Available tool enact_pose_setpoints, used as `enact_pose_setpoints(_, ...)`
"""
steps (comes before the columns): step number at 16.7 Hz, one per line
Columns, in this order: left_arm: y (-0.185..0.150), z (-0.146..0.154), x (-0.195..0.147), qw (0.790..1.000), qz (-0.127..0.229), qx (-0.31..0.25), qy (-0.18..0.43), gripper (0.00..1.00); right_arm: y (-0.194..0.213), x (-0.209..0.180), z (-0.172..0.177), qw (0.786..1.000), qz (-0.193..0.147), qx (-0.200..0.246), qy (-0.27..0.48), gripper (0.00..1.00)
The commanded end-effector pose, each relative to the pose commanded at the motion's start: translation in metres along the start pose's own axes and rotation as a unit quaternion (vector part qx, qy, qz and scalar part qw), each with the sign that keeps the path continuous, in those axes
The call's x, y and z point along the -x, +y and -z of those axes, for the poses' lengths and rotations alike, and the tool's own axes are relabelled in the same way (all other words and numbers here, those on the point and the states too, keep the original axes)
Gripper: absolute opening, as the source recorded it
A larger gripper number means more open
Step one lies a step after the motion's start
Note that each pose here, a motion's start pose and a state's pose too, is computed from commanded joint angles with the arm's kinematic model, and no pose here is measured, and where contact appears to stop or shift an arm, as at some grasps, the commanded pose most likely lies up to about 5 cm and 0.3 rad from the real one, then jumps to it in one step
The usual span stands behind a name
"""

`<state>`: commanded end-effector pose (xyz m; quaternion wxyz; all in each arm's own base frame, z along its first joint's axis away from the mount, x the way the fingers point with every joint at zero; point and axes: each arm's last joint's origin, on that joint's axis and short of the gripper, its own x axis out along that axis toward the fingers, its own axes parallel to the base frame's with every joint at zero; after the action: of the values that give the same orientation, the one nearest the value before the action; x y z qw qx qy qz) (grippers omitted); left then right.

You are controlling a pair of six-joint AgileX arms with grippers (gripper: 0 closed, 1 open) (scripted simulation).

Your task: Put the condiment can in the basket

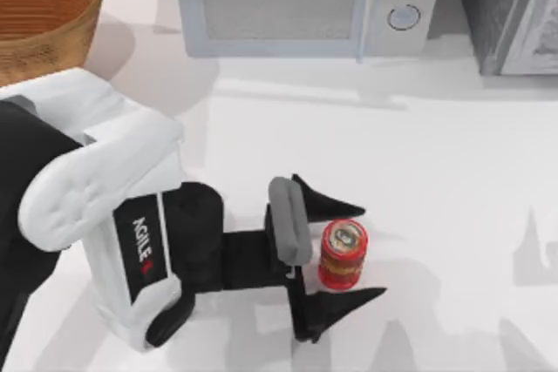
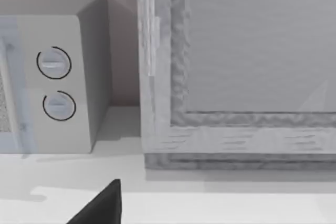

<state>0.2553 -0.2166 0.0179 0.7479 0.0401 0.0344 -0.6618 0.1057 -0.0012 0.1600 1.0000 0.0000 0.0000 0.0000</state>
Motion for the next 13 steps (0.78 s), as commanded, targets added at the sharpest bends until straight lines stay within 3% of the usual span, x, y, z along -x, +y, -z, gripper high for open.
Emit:
enact_pose_setpoints(12, 0.0, 0.0, 0.0, 1.0, 0.0, 0.0, 0.0, 0.02, 0.0, 0.0, 0.0, 1.0, 0.0, 0.0, 0.0, 1.0)
enact_pose_setpoints(13, 0.0, 0.0, 0.0, 1.0, 0.0, 0.0, 0.0, 0.0, 0.0, 0.0, 0.0, 1.0, 0.0, 0.0, 0.0, 1.0)
